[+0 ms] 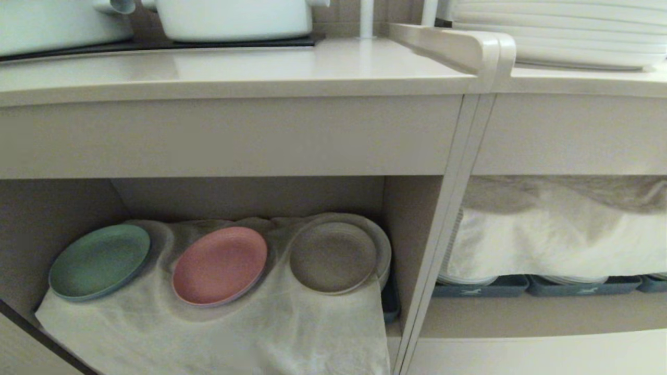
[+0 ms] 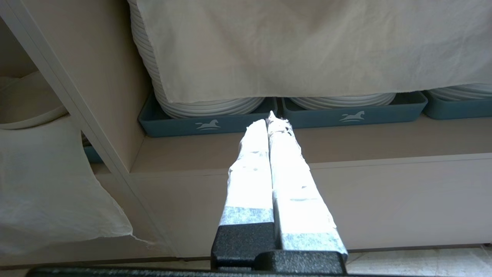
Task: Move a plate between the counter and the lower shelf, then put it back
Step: Pick up the plate in the cupboard
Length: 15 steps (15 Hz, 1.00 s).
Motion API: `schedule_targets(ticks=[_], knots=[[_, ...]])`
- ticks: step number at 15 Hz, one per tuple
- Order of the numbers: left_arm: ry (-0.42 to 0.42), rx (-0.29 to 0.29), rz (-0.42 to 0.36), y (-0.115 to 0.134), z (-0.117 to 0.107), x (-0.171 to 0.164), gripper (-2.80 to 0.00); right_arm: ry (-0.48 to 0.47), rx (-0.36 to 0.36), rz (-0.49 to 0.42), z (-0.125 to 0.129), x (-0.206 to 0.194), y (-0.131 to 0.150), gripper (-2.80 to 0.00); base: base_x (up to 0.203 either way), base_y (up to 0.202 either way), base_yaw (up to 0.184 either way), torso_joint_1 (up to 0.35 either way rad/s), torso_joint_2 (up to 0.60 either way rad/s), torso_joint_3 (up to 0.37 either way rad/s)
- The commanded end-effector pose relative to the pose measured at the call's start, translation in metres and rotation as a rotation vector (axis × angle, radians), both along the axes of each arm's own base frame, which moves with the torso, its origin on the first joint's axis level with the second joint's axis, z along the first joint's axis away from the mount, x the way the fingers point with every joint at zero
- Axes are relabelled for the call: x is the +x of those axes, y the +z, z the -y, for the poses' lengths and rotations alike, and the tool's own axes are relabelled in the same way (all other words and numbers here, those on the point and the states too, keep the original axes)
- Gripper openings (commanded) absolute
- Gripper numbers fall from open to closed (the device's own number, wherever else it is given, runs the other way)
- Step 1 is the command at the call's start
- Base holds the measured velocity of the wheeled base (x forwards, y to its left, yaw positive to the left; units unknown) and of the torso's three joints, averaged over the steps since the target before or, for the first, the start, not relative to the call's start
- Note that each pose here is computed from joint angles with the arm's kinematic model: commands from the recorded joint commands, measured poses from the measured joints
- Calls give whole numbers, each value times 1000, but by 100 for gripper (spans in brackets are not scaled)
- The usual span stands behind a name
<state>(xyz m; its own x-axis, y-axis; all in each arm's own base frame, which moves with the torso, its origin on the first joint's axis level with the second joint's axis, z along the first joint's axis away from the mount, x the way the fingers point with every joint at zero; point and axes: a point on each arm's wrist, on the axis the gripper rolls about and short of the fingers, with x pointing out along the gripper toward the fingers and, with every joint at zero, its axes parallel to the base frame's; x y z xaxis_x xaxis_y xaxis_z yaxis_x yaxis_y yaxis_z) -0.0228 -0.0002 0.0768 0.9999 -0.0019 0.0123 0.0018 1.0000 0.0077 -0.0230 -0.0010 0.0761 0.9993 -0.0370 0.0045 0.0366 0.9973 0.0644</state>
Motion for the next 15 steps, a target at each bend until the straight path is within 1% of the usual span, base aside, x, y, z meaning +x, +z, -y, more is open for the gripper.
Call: schedule_targets(ticks=[1,15], knots=[[0,0,0,0,0,0,-280,0,0,-1,0,0,0,-280,0,0,0,0,0,0],[-6,-1,-3,0,0,0,-280,0,0,-1,0,0,0,-280,0,0,0,0,0,0]])
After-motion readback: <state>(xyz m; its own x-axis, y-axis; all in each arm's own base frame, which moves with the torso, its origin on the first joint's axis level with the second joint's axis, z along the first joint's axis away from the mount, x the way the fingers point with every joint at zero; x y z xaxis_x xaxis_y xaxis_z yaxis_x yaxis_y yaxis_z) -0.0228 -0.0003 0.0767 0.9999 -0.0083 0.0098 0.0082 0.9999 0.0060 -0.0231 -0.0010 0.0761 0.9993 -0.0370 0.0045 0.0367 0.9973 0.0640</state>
